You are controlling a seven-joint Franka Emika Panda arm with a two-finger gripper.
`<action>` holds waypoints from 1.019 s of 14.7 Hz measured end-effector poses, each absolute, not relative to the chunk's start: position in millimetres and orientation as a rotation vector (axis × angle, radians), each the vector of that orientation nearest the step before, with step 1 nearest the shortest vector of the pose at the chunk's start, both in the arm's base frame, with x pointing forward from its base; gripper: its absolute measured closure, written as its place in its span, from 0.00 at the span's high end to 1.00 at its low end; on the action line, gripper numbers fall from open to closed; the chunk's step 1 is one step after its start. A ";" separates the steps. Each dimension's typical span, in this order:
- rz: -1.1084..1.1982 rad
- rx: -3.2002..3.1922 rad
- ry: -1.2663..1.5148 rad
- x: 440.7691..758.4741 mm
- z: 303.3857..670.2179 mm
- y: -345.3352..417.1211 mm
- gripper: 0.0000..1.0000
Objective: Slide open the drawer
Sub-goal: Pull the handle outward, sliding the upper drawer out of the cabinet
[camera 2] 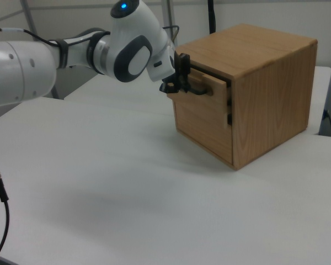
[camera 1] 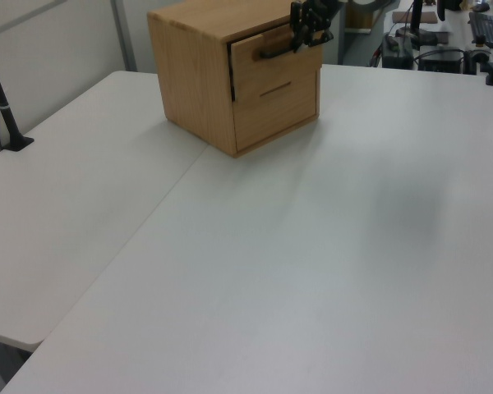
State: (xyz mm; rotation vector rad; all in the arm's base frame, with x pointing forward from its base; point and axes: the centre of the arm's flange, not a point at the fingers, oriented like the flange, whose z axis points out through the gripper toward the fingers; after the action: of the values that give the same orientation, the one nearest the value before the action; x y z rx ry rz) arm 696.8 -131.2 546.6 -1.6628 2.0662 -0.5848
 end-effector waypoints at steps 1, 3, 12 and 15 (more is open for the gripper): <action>-0.564 -1.686 2.070 689.5 548.0 -127.8 0.16; -0.529 -1.726 2.076 680.0 550.8 -123.4 0.16; -0.311 -1.957 2.093 646.1 563.4 -104.9 0.16; -0.267 -1.994 2.096 640.1 564.6 -101.4 0.16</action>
State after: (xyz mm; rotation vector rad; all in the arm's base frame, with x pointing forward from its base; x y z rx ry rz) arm 640.1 -101.4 564.6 -1.9935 2.0963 -0.2666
